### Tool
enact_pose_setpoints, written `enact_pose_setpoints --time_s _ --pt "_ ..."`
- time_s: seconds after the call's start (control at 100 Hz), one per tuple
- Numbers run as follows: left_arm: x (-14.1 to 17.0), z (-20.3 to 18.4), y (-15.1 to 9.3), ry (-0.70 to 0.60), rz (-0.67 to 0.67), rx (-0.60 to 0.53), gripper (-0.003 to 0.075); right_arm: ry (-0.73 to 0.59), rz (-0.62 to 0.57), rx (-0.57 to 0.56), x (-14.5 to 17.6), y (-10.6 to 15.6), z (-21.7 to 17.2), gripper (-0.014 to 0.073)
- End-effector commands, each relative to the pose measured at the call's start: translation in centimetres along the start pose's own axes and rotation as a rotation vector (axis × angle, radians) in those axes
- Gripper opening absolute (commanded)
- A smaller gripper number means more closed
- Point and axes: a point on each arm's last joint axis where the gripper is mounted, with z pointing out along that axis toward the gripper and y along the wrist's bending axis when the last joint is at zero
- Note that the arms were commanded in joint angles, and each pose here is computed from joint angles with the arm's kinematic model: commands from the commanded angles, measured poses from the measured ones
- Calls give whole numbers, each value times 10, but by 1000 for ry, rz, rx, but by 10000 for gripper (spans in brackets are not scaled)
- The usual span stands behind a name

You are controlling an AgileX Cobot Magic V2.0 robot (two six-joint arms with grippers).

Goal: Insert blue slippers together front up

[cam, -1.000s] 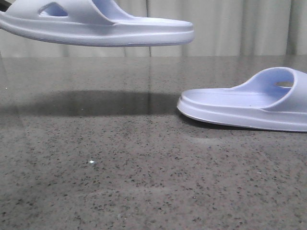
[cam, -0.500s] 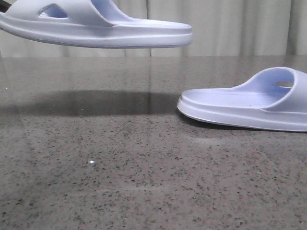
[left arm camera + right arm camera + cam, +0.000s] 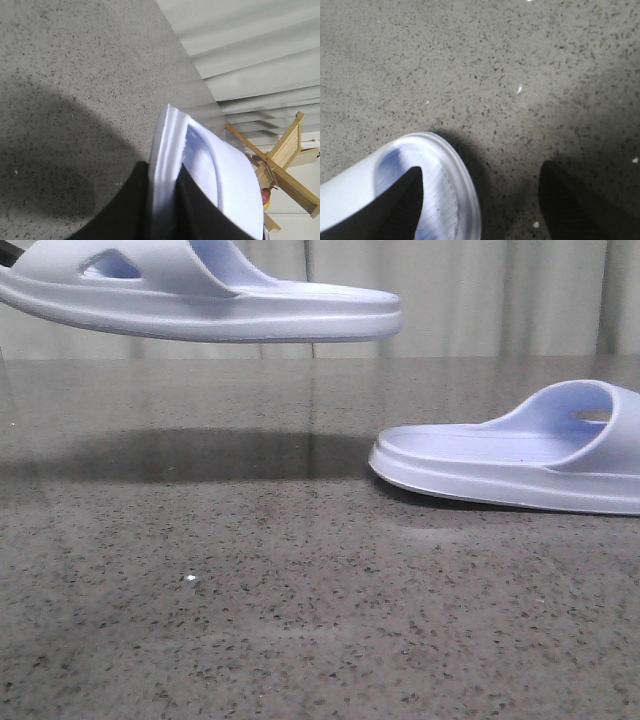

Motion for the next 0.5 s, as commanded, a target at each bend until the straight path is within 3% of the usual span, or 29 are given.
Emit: enact_pose_setpoints --time_s 0.0,0.49 --pt "-3 -5 -17 -24 -7 79 16 -81 18 -53 -13 8 0 424" --pt "-4 -5 -16 -27 -7 76 16 -6 18 -77 0 17 13 424"
